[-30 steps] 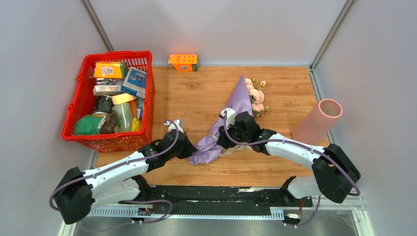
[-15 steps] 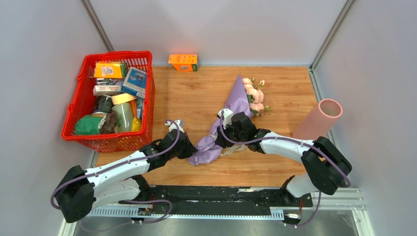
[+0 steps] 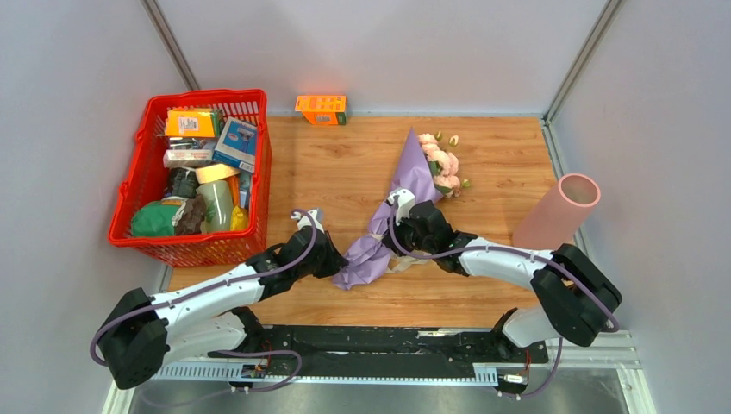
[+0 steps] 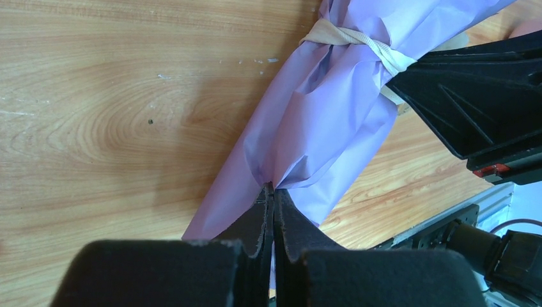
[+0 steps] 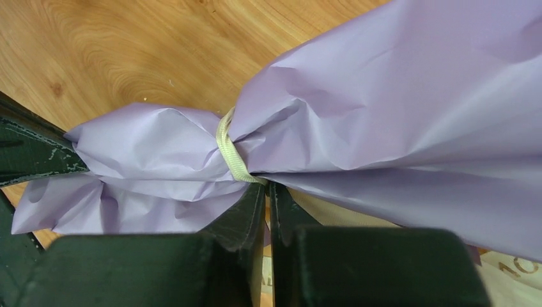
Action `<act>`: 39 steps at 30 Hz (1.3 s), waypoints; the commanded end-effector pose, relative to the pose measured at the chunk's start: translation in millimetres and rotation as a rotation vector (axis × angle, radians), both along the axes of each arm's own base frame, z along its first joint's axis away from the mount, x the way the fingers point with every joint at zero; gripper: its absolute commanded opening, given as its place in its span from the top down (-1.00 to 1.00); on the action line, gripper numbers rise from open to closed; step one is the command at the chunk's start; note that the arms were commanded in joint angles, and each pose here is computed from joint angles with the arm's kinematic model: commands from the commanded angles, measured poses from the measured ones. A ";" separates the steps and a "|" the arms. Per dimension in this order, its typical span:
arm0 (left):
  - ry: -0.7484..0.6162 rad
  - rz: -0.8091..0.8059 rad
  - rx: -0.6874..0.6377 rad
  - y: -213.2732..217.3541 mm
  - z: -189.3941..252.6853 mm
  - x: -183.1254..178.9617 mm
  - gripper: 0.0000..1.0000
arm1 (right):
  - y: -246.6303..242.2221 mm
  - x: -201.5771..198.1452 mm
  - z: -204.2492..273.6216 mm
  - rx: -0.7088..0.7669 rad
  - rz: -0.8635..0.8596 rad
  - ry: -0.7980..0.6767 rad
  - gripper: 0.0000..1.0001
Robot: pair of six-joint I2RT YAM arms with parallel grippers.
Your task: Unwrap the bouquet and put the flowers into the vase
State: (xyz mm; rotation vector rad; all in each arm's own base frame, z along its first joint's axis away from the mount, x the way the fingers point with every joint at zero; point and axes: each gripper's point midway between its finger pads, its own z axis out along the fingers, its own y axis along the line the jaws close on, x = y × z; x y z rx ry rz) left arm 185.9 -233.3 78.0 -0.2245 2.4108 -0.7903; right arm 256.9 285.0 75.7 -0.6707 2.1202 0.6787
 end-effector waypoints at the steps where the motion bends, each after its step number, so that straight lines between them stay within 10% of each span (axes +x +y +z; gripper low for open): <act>1: -0.030 0.005 -0.049 -10.8 20.9 8.5 1.00 | 1.7 16.8 29.0 0.062 -0.050 -0.109 0.93; 14: 0.001 0.117 0.236 40.5 -20.0 10.8 1.00 | -16.0 29.0 81.0 0.077 -0.152 -0.191 1.00; 39: 0.055 0.098 0.223 41.4 -42.2 -2.5 1.00 | -36.5 103.9 177.3 0.139 -0.337 -0.307 1.00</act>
